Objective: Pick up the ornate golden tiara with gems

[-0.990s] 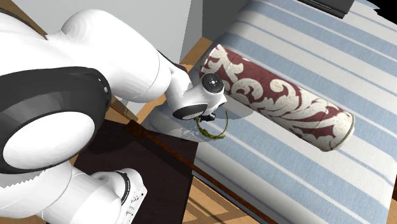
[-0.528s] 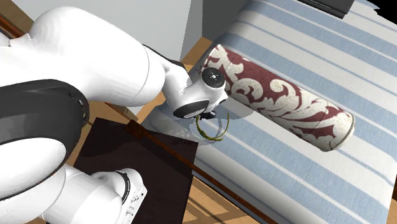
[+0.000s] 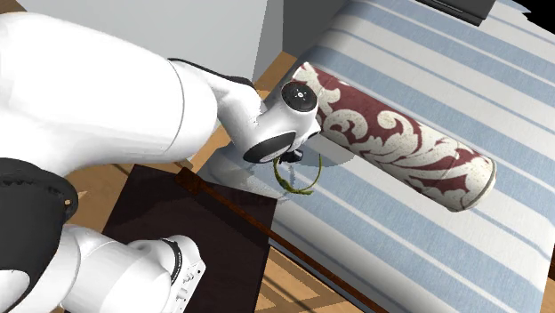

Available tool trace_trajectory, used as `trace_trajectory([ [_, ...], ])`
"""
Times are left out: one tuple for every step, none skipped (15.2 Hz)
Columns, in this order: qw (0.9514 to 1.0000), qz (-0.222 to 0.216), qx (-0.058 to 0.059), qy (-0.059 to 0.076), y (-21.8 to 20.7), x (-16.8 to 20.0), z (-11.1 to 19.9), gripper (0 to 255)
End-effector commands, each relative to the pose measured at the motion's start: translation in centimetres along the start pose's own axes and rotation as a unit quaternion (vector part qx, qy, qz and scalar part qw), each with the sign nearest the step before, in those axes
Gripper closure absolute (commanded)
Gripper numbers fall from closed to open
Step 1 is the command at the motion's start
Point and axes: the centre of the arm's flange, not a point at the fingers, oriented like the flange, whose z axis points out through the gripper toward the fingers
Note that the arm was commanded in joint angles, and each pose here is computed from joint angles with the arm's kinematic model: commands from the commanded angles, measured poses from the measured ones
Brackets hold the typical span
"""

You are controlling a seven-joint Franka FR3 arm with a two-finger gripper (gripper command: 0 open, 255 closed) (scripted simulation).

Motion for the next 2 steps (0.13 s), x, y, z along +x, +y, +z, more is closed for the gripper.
trace_trajectory([
  [1.0000,0.000,0.000,0.000,-0.06,0.07,-0.64,255],
  [1.0000,0.000,0.000,0.000,-0.06,0.07,-0.64,255],
])
